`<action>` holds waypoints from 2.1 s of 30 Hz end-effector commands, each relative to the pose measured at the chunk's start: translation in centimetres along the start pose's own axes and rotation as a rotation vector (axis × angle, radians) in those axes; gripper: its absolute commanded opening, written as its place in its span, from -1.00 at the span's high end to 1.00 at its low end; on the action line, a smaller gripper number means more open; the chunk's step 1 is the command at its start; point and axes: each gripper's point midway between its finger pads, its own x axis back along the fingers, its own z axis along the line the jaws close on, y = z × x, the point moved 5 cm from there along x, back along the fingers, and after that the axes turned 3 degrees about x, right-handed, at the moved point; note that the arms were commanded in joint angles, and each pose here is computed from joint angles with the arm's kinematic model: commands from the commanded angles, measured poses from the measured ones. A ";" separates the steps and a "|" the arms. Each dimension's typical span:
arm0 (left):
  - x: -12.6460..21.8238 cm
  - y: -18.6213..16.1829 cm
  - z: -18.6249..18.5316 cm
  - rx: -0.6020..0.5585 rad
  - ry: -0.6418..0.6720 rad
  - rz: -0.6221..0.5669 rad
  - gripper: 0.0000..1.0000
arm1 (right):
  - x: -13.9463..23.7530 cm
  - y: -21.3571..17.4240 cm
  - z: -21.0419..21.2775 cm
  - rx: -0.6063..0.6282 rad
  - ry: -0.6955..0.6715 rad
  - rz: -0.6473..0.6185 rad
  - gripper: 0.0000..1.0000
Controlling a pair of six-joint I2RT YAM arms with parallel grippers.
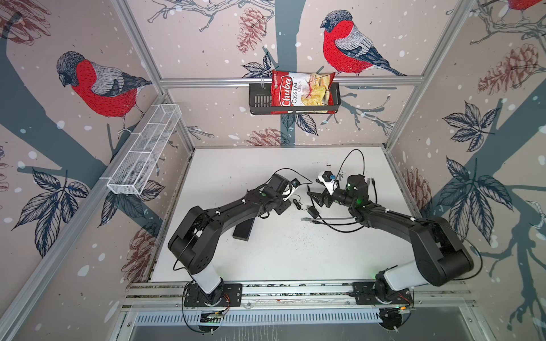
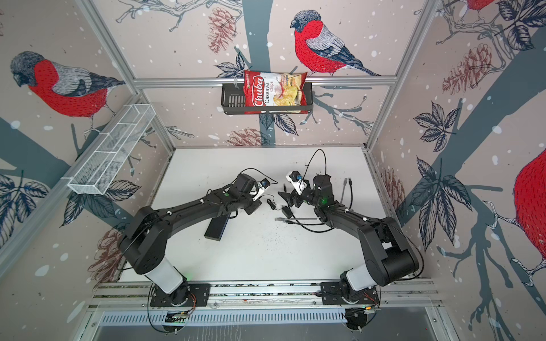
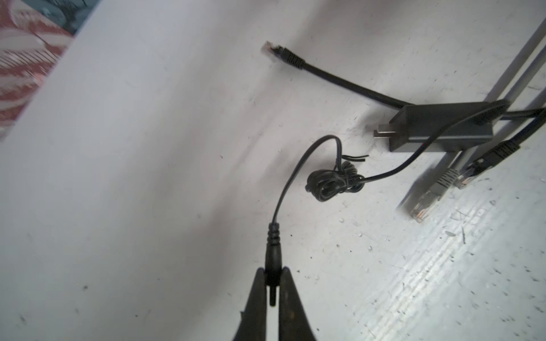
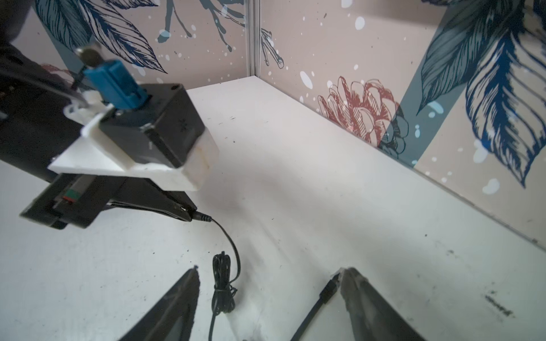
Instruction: Insert the plug into the switch port
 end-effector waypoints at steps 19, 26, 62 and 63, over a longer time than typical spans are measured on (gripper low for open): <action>3.3 2.4 -2.7 -0.405 -0.057 -0.380 1.00 | -1.6 -0.2 4.7 0.304 0.389 -0.108 0.03; 4.1 2.6 -3.3 -0.438 -0.073 -0.463 1.00 | -2.1 -0.2 5.2 0.271 0.438 -0.112 0.18; 4.6 2.4 -2.9 -0.422 -0.030 -0.467 0.87 | -3.2 0.3 6.1 0.222 0.521 -0.134 0.99; 4.5 2.3 -2.9 -0.420 -0.028 -0.460 0.76 | -3.3 0.3 6.0 0.217 0.516 -0.128 0.99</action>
